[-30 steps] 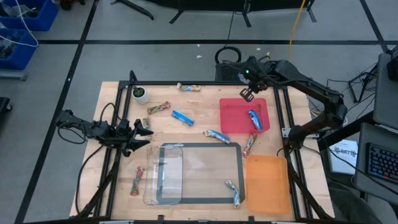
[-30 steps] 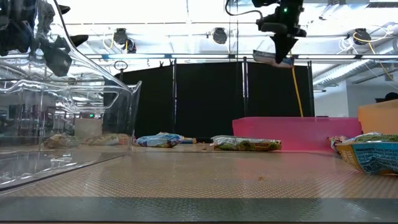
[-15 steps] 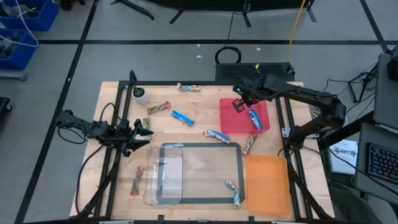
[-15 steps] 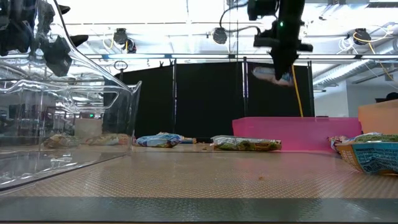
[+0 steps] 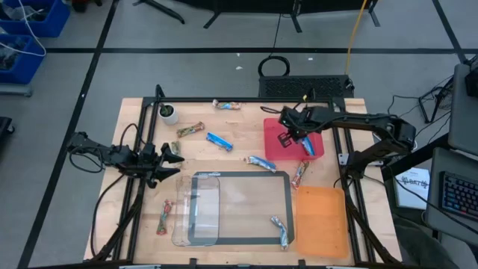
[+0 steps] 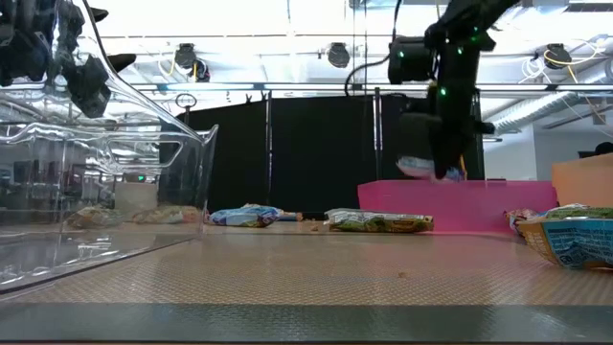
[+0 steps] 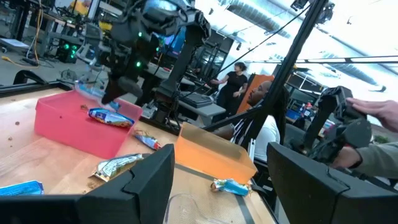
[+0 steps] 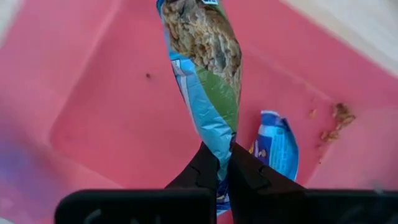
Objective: Pick and place Granola Bars by type
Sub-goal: Put the top blue granola bar into the red bin
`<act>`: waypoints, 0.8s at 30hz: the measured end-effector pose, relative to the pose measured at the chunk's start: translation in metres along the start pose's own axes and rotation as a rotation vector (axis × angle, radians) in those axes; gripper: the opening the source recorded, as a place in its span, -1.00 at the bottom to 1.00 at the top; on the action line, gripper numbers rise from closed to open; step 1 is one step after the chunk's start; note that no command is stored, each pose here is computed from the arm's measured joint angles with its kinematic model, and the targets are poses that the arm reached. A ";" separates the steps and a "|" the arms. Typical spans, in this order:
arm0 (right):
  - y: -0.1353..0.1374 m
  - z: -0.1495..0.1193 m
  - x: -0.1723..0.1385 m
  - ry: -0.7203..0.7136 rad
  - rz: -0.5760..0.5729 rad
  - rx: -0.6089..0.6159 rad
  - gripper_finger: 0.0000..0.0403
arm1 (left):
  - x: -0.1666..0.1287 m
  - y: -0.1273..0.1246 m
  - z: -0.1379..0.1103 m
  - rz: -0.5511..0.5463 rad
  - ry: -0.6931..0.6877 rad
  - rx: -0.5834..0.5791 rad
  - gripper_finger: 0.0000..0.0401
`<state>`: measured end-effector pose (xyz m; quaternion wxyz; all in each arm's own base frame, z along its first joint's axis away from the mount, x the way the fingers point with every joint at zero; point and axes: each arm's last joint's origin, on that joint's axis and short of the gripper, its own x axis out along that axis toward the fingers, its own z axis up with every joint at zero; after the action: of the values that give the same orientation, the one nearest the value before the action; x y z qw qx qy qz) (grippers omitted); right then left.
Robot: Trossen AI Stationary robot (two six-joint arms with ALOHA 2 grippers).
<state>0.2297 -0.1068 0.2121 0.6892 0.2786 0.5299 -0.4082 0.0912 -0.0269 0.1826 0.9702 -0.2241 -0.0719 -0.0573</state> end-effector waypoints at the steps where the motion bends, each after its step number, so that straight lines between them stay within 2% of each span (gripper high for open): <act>1: -0.001 -0.002 0.003 0.004 -0.002 -0.001 -0.98 | 0.000 0.000 0.000 0.000 0.000 0.000 0.27; 16: -0.006 -0.030 0.044 0.057 0.073 0.001 -0.97 | 0.000 0.000 0.000 0.000 0.000 0.000 0.27; 19: -0.007 -0.031 0.045 0.064 0.081 0.003 -0.87 | 0.000 0.000 0.000 0.000 0.000 0.000 0.27; 24: -0.010 -0.026 0.046 0.039 0.093 0.014 -0.60 | 0.000 0.000 0.000 0.000 0.000 0.000 0.27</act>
<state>0.2132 -0.1032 0.1610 0.6951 0.3156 0.5270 -0.3736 0.0913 -0.0268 0.1826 0.9703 -0.2240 -0.0719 -0.0571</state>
